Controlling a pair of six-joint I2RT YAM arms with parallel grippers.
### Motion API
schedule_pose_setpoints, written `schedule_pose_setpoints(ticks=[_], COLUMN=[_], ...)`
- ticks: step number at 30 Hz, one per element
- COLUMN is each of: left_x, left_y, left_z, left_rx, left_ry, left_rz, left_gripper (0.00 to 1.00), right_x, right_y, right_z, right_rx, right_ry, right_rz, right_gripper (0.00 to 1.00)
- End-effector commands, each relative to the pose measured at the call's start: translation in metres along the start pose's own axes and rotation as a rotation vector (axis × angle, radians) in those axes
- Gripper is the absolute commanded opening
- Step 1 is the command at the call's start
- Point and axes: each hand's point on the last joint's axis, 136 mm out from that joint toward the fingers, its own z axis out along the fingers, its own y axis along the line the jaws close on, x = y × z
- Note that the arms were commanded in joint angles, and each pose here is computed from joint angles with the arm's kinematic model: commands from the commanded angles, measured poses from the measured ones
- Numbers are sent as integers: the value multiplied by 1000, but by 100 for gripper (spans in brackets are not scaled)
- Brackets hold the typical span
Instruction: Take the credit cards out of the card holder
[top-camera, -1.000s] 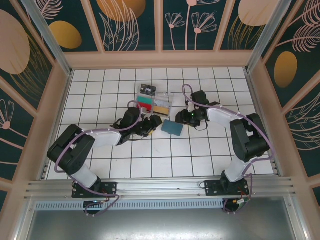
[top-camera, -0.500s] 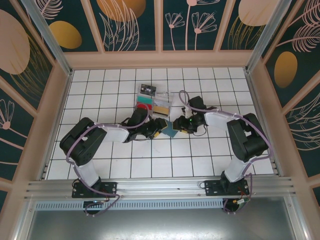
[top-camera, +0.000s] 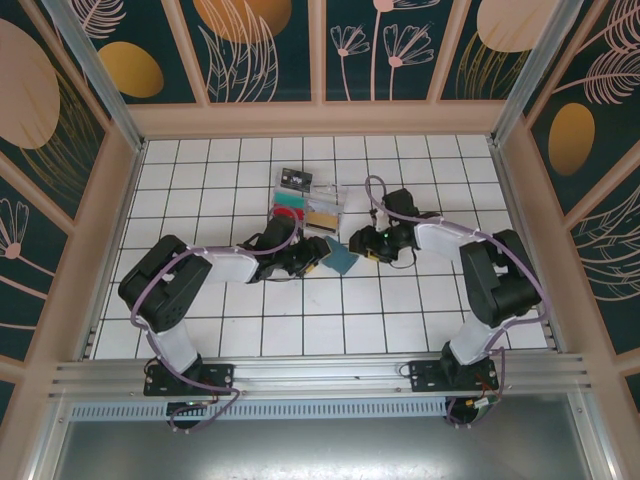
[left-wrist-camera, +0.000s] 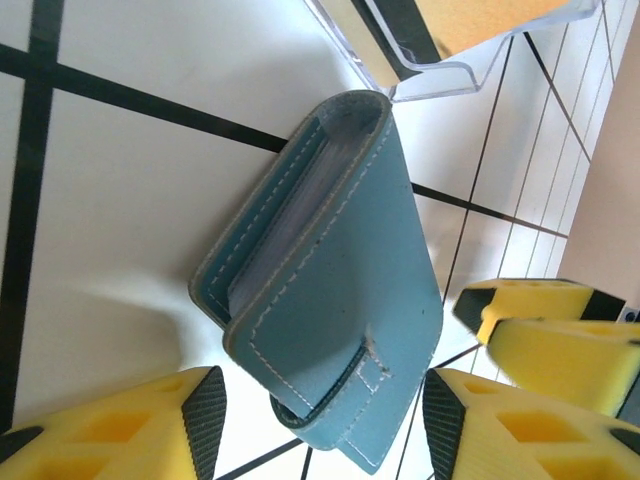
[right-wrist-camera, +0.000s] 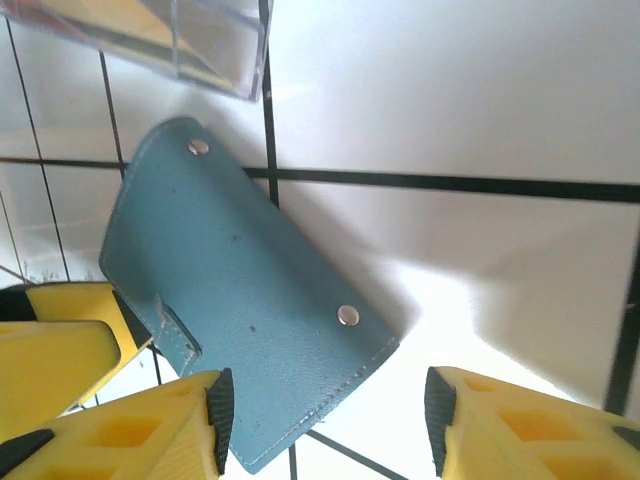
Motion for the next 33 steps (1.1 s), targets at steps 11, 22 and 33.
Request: schedule_pose_setpoints(ticks=[11, 22, 33], left_x=[-1, -1, -6], left_y=[7, -15, -16], left_z=[6, 6, -4], left_rx=[0, 115, 155], left_ry=[6, 21, -15], left_rz=[-53, -23, -31], left_gripper=[53, 51, 36], right_x=[-5, 20, 25], right_y=[22, 23, 27], right_z=[30, 44, 41], right_rx=[-62, -143, -180], right_ry=[67, 156, 164], right_rz=[-63, -32, -11], right_gripper=[40, 39, 39])
